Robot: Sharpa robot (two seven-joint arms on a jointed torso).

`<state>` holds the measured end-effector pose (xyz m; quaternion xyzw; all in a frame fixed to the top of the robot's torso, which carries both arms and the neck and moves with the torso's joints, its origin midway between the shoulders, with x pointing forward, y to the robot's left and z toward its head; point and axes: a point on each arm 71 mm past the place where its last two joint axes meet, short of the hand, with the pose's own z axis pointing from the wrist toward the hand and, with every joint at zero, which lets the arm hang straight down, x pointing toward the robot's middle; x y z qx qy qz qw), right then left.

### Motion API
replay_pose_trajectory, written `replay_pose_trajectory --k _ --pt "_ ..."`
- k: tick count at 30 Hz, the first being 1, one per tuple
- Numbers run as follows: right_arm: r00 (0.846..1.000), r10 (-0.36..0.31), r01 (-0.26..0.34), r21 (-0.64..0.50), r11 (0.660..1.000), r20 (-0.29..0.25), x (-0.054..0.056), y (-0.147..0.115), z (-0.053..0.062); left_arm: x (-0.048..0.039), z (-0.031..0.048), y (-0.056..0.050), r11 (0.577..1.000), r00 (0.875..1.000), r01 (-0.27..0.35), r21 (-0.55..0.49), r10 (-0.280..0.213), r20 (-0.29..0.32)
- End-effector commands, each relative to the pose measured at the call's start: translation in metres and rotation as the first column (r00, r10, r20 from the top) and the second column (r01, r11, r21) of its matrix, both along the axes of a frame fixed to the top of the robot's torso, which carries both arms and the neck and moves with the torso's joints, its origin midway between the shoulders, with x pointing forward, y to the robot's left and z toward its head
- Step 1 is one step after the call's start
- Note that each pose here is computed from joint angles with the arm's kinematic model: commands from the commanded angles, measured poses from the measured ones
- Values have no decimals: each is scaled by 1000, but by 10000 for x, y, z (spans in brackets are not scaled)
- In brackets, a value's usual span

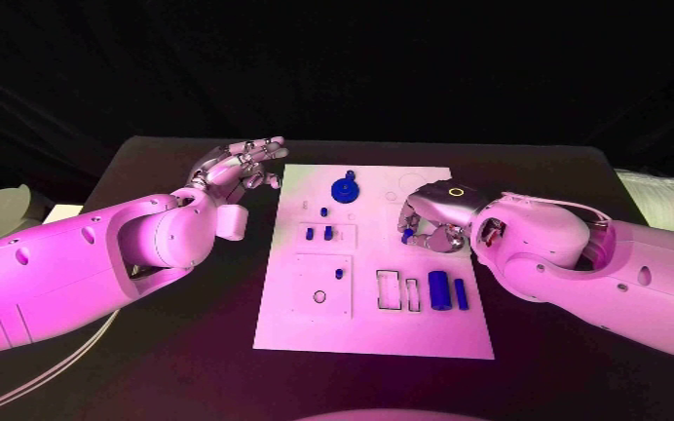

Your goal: Assemble the parts on the task board

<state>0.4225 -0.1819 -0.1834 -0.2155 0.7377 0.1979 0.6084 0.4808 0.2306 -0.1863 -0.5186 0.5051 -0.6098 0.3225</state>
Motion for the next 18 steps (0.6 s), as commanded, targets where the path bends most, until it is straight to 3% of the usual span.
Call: replay_pose_trajectory --k 1,9,18 --pt "999 13 -14 16 1000 47 -9 24 32 -6 12 -20 1000 1000 18 -8 -18 11" --pt "998 11 -15 56 998 63 -60 24 96 -4 9 -12 1000 1000 17 -7 -17 10" --pt "997 32 -40 115 993 73 -182 86 323 -4 8 -14 1000 1000 17 -6 -17 8"
